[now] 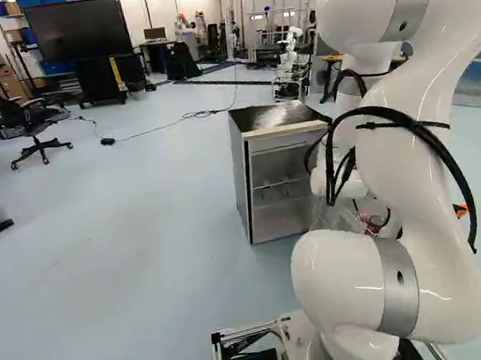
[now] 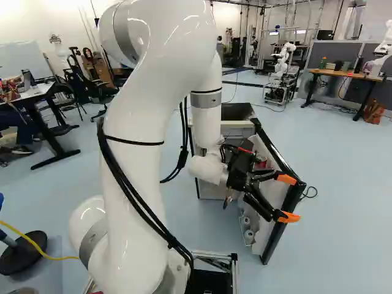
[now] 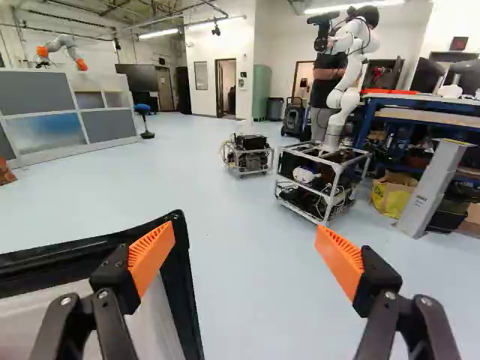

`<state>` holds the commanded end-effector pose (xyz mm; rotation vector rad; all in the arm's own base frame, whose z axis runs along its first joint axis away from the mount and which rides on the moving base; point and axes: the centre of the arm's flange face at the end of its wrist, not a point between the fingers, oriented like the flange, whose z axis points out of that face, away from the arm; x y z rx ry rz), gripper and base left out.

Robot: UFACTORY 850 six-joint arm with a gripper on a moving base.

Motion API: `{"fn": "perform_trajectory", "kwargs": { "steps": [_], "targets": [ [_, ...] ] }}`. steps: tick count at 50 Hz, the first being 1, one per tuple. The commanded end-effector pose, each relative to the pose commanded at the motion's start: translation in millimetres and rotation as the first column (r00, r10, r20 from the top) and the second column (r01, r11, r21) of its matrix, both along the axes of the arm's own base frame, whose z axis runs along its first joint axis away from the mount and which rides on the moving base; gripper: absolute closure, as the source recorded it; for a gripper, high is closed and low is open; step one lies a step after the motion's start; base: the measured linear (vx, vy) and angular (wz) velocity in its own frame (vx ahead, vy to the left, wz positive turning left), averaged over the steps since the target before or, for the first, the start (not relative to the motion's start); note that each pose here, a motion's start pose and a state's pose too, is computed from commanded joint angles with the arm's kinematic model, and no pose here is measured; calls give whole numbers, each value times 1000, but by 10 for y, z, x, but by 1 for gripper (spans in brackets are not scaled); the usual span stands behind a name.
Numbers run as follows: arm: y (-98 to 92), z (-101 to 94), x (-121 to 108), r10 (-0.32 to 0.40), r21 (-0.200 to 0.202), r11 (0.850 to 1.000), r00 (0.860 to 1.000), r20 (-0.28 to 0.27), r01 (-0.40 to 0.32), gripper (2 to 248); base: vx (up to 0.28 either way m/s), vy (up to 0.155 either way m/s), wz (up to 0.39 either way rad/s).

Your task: Grab a drink from the fridge

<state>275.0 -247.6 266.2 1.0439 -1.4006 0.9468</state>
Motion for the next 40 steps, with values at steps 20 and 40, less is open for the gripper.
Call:
{"fn": "perform_trajectory", "kwargs": {
  "steps": [20, 40],
  "targets": [
    [107, 5, -89, 16, 9, 1000, 1000, -16, -16, 3, 0, 0, 0],
    [473, 23, -373, 164, 49, 986, 984, -73, -161, 3, 0, 0, 0]
  ]
}}
